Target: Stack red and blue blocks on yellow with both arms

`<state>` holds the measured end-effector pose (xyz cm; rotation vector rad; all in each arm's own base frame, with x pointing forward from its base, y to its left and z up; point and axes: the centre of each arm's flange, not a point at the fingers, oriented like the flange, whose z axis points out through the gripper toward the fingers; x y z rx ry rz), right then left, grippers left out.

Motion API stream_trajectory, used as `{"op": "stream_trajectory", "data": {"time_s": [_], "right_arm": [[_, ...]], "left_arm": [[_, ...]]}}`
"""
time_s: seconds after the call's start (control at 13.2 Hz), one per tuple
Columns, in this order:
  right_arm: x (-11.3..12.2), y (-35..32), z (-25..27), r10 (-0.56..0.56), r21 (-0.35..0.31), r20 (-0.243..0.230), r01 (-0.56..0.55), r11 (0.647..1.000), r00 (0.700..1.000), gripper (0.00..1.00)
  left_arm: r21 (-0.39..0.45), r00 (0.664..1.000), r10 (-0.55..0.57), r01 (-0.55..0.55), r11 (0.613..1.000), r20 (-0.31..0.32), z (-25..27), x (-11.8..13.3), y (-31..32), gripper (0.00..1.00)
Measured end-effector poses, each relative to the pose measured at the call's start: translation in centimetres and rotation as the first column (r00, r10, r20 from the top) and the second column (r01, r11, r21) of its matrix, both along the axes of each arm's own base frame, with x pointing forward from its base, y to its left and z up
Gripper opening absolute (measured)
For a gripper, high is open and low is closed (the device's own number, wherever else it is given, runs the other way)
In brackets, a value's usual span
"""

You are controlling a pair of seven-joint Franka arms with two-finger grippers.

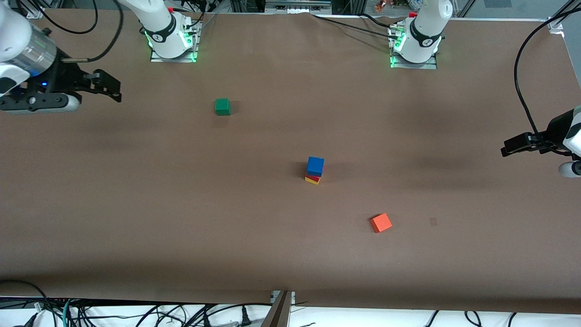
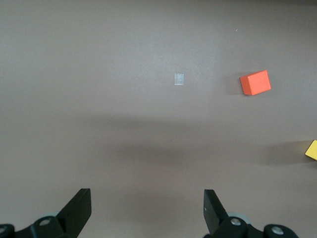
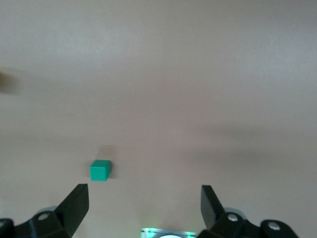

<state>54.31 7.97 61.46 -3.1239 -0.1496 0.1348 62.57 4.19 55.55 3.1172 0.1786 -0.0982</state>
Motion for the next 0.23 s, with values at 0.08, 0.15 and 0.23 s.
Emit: {"op": "stream_trajectory", "data": {"time_s": [0.08,0.15,0.23], "right_arm": [[-0.01,0.02,0.03,0.016,0.002,0.001,-0.016,1.000,1.000,1.00],[-0.05,0.30,0.05,0.025,0.002,0.001,-0.025,1.000,1.000,1.00],[-0.06,0.61,0.07,0.030,0.002,0.003,-0.030,1.000,1.000,1.00]], "left_arm": [[0.000,1.000,0.000,0.000,1.000,0.000,0.00,0.00,0.00,1.00],[0.000,1.000,0.000,0.000,1.000,0.000,-0.01,0.00,0.00,1.00],[0.000,1.000,0.000,0.000,1.000,0.000,-0.02,0.01,0.00,1.00]]}}
